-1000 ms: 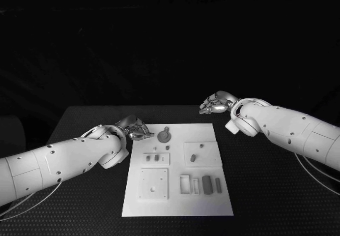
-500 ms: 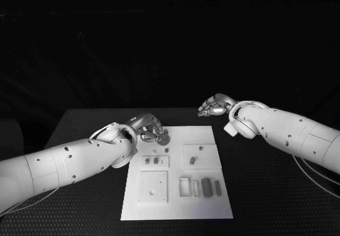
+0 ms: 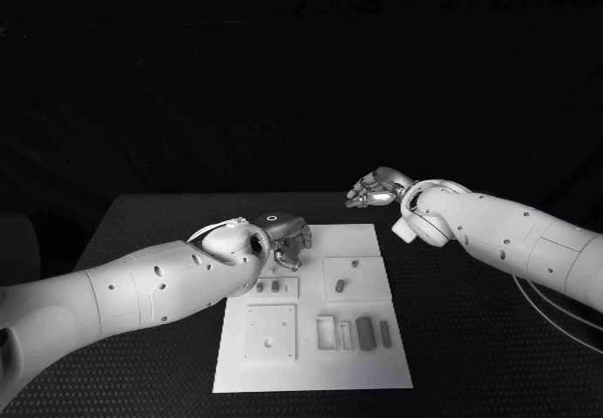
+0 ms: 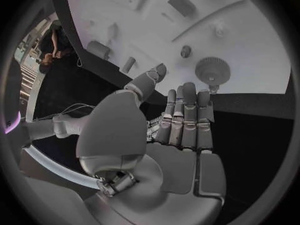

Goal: Assemble the parts on the task board

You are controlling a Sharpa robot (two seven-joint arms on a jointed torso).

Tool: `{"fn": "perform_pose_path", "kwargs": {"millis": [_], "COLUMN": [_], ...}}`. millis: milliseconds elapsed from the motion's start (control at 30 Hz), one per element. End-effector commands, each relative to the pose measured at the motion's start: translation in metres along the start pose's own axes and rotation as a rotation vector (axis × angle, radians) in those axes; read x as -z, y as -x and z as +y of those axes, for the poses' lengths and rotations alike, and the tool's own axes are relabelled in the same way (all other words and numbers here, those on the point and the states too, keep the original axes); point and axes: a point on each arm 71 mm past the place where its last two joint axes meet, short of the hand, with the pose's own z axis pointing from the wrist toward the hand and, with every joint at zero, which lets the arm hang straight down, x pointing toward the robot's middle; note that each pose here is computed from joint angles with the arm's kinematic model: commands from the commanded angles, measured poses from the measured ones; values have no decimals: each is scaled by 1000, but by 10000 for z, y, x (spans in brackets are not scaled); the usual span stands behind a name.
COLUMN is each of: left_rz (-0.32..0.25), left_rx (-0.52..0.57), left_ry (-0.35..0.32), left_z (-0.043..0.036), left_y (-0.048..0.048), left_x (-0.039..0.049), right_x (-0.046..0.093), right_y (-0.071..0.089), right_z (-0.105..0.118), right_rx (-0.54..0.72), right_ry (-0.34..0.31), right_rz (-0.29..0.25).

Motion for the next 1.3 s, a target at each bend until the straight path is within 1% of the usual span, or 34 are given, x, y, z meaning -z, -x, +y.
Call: {"fn": "perform_pose_path", "kwargs": {"millis": [33, 167, 267, 400, 633, 867, 967, 1067, 1300], "left_rz": [89, 114, 122, 134, 115, 93, 87, 97, 125], "left_rx": [-70, -80, -92, -111, -113, -115, -115, -117, -113], "left_ry": [4, 5, 7, 16, 27, 40, 37, 39, 40], "left_z": [-6, -23, -29, -13, 32, 82, 88, 92, 101], "left_y": [-66, -95, -114, -140, -177, -161, -156, -170, -253], "left_x": [-23, -48, -59, -70, -78, -86, -94, -105, -105], "right_x": [2, 3, 5, 8, 10, 14, 14, 14, 17], "right_y": [-7, -8, -6, -7, -12, -12, -14, -17, -20], "right_z": [6, 9, 8, 10, 16, 16, 19, 22, 26], "right_rx": [-3, -3, -3, -3, -4, -4, -4, -4, -4], "right_ry": [10, 11, 11, 11, 13, 14, 14, 15, 16], "right_rz": [8, 8, 8, 8, 10, 11, 13, 14, 16]}}
